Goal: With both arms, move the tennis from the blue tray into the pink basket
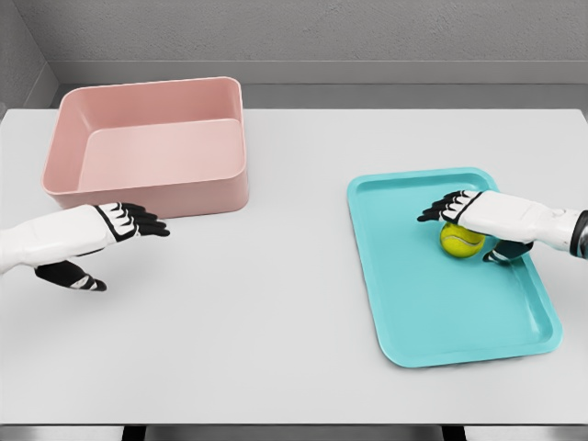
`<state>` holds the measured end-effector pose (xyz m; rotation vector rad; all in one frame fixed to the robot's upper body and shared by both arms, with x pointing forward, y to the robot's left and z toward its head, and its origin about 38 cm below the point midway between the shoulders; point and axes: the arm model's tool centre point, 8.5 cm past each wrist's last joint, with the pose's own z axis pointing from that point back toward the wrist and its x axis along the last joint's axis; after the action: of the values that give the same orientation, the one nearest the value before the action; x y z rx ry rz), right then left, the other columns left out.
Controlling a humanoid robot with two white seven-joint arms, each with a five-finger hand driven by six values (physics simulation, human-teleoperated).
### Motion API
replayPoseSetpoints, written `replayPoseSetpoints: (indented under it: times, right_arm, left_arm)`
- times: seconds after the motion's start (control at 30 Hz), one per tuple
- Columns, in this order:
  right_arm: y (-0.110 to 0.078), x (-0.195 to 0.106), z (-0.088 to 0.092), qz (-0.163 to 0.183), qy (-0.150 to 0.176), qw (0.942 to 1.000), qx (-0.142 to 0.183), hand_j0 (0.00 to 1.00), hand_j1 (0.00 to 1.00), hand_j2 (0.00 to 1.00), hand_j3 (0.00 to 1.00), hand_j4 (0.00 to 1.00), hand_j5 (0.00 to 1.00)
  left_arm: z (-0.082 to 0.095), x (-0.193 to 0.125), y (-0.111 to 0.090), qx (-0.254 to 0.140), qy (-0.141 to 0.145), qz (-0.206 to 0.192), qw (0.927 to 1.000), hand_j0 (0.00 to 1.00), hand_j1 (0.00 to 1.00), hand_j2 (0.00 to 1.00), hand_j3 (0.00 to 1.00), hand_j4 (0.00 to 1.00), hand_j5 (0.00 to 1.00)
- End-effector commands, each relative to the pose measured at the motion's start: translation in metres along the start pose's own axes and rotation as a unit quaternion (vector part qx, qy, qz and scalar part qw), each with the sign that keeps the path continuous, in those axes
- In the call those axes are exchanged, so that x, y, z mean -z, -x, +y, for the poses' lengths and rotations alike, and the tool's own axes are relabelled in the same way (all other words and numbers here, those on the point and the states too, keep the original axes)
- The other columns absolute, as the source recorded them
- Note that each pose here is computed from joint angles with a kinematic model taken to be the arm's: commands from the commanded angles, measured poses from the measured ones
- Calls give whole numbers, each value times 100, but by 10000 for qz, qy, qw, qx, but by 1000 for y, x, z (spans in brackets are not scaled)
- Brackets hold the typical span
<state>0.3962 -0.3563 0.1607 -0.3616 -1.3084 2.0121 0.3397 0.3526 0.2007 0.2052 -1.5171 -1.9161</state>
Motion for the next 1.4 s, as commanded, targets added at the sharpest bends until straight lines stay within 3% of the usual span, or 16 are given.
replayPoseSetpoints:
  times: [0.0,1.0,1.37]
  right_arm:
    - [1,0,0,9,17,10000,32,100,100,100,100,100,100]
    - [3,3,4,34,-27,9999,102,100,100,100,100,100,100]
    - [6,2,4,96,-74,9999,38,80,80,80,80,80,80]
  left_arm:
    - [1,-1,0,-22,-18,9,10000,100,100,100,100,100,100]
    - [0,0,0,-43,-26,2,10000,100,100,100,100,100,100]
    - [-1,-1,0,-45,-16,6,10000,100,100,100,100,100,100]
